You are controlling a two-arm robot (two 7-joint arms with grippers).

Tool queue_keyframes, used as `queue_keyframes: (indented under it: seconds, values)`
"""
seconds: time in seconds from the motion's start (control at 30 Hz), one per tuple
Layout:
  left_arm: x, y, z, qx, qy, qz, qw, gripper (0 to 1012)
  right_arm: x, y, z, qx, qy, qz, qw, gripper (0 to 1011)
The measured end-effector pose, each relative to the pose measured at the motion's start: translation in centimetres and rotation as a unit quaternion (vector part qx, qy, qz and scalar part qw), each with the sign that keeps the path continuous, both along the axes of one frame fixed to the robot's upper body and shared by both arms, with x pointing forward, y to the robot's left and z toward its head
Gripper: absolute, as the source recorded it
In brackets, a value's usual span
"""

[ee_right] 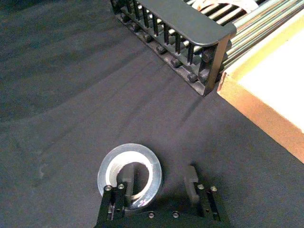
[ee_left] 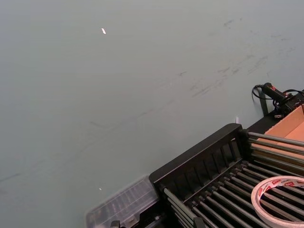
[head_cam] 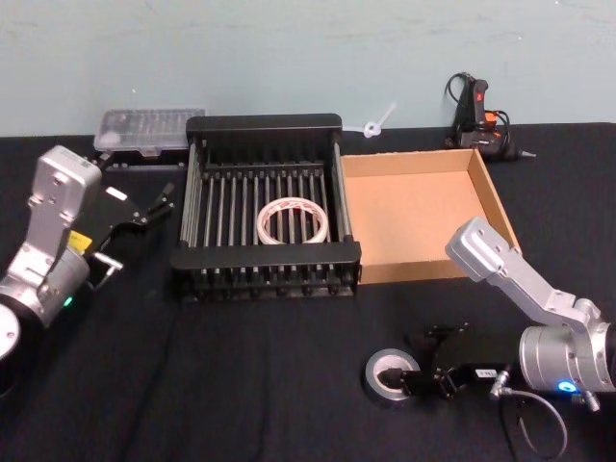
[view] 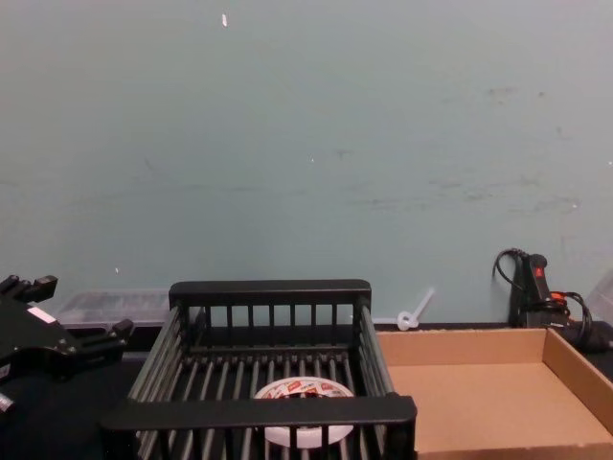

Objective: Pick up the white tape and place it into the black box , Pick up the silver tape and place it into the brown box.

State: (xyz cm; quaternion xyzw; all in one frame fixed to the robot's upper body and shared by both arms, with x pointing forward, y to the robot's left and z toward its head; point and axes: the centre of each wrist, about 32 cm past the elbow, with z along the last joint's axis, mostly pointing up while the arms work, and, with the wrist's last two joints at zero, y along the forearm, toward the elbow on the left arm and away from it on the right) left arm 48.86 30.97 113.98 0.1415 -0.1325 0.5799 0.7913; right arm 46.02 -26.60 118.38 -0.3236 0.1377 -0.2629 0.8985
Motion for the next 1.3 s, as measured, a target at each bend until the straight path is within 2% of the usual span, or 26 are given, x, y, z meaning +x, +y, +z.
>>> queue_keyframes:
  seconds: [0.1, 0.13, 0.27, 0.3, 0.33, 0.43, 0.53, 0.63, 1.3]
  values:
    - [0.00, 0.00, 0.00, 0.000, 0.000, 0.000, 1.0000, 1001, 0.00, 0.00, 0.01, 0.000, 0.000, 0.000, 1.0000, 601]
    - [0.00, 0.00, 0.00, 0.000, 0.000, 0.000, 1.0000, 1001, 0.01, 0.00, 0.01, 0.000, 0.000, 0.000, 1.0000, 601]
    - [0.00, 0.00, 0.00, 0.000, 0.000, 0.000, 1.0000, 1001, 0.00, 0.00, 0.01, 0.000, 0.000, 0.000, 1.0000, 436]
    - [0.00, 0.00, 0.00, 0.000, 0.000, 0.000, 1.0000, 1001, 0.00, 0.01, 0.01, 0.000, 0.000, 0.000, 1.0000, 436]
    - [0.00, 0.00, 0.00, 0.000, 0.000, 0.000, 1.0000, 1001, 0.00, 0.01, 0.01, 0.000, 0.000, 0.000, 1.0000, 373]
    - [0.00, 0.00, 0.00, 0.000, 0.000, 0.000, 1.0000, 1001, 0.00, 0.01, 0.01, 0.000, 0.000, 0.000, 1.0000, 315]
    - [0.00, 0.00, 0.00, 0.000, 0.000, 0.000, 1.0000, 1001, 0.00, 0.01, 0.02, 0.000, 0.000, 0.000, 1.0000, 201]
    - [0.00, 0.00, 0.00, 0.000, 0.000, 0.000, 1.0000, 1001, 0.01, 0.01, 0.02, 0.000, 0.000, 0.000, 1.0000, 176]
    - [0.00, 0.00, 0.00, 0.000, 0.000, 0.000, 1.0000, 1001, 0.01, -0.05, 0.08, 0.002, -0.005, -0.003, 1.0000, 176]
